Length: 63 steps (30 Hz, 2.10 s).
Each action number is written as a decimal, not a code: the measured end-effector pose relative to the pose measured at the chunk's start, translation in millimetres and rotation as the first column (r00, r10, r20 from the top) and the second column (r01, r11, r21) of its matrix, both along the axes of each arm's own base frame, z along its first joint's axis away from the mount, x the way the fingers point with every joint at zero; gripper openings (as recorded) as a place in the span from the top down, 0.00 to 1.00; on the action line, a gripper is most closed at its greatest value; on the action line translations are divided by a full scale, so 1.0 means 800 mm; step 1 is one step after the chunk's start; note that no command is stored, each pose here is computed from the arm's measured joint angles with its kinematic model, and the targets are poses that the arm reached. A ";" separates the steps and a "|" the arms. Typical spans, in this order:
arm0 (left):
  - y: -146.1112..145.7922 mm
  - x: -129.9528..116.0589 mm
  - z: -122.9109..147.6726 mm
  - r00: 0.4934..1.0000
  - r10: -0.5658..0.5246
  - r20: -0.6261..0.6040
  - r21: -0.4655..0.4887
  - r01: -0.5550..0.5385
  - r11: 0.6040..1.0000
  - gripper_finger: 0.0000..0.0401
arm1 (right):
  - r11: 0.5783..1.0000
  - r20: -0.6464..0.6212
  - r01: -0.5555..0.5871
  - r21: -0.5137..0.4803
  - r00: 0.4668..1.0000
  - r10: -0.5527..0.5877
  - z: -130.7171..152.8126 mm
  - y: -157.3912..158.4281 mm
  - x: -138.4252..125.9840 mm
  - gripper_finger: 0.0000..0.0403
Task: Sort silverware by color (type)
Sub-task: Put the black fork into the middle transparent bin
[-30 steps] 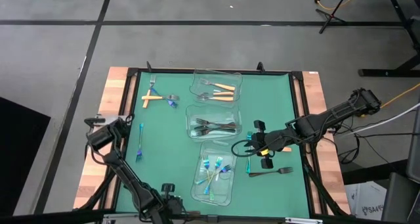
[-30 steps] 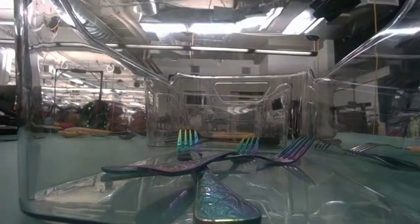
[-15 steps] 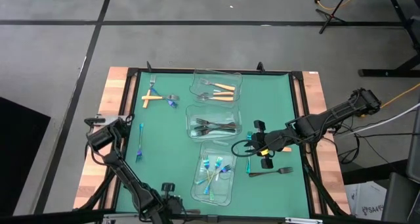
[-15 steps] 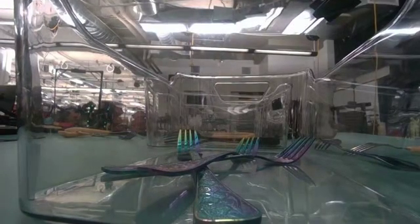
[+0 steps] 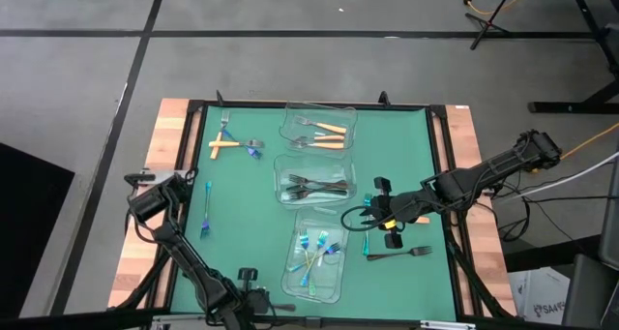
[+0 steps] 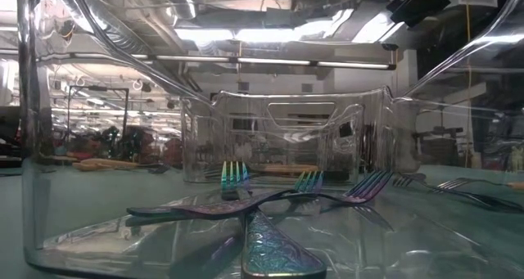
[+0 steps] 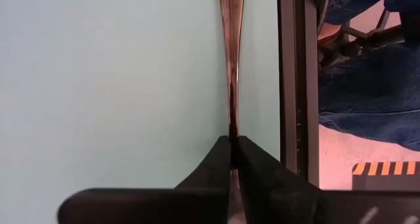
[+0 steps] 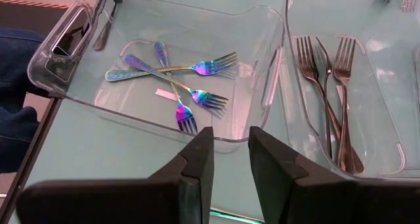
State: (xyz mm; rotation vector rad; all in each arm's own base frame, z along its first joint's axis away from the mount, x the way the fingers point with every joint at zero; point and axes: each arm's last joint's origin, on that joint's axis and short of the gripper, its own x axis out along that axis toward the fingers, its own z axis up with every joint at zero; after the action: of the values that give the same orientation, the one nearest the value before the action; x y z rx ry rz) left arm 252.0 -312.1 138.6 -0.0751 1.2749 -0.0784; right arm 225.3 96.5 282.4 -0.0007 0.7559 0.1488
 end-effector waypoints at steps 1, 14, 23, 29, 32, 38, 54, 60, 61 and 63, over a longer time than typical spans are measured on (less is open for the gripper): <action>0.000 0.000 0.000 1.000 0.000 0.000 0.000 0.000 1.000 0.99 | 1.000 0.000 0.000 0.000 1.000 0.000 0.000 0.000 0.000 0.78; -0.008 -0.001 0.021 0.999 -0.022 -0.050 -0.079 0.018 0.997 0.99 | 1.000 0.000 0.000 0.000 1.000 0.000 0.000 0.000 0.000 0.78; -0.010 0.004 0.045 0.999 -0.004 -0.039 -0.031 0.003 1.000 1.00 | 1.000 0.001 0.000 0.000 1.000 0.000 0.000 0.000 0.000 0.78; -0.011 0.007 0.062 1.000 0.004 -0.021 -0.011 -0.004 1.000 1.00 | 1.000 0.001 0.000 0.000 1.000 0.000 0.000 0.000 0.000 0.78; -0.013 0.011 0.075 1.000 0.013 0.005 -0.007 -0.013 1.000 1.00 | 1.000 0.001 0.000 0.000 1.000 0.000 0.000 0.000 0.000 0.78; -0.012 0.029 0.110 0.992 0.035 0.124 0.022 -0.038 0.999 1.00 | 1.000 0.001 0.000 0.000 1.000 0.000 0.000 0.000 0.000 0.78; 0.078 0.119 0.164 0.960 -0.192 0.202 0.294 0.128 0.947 0.99 | 1.000 -0.004 -0.007 0.006 1.000 0.007 0.000 0.000 0.000 0.78; 0.127 0.150 0.164 0.948 -0.280 0.153 0.386 0.204 0.900 0.99 | 0.999 -0.060 0.028 0.016 0.998 -0.027 -0.004 -0.002 -0.005 0.78; 0.135 0.154 0.164 0.946 -0.291 0.144 0.398 0.213 0.892 0.99 | 0.999 -0.081 0.037 0.014 0.996 -0.036 -0.006 -0.003 -0.007 0.78; 0.151 0.163 0.164 0.944 -0.302 0.130 0.417 0.224 0.881 0.99 | 0.998 -0.125 0.063 0.016 0.990 -0.061 -0.008 -0.005 -0.013 0.78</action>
State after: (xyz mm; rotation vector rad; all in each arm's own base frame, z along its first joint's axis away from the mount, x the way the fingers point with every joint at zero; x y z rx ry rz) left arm 382.3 -191.0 269.6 0.4520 1.0789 -0.0582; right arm 215.1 92.3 276.1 0.0515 0.8780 0.0976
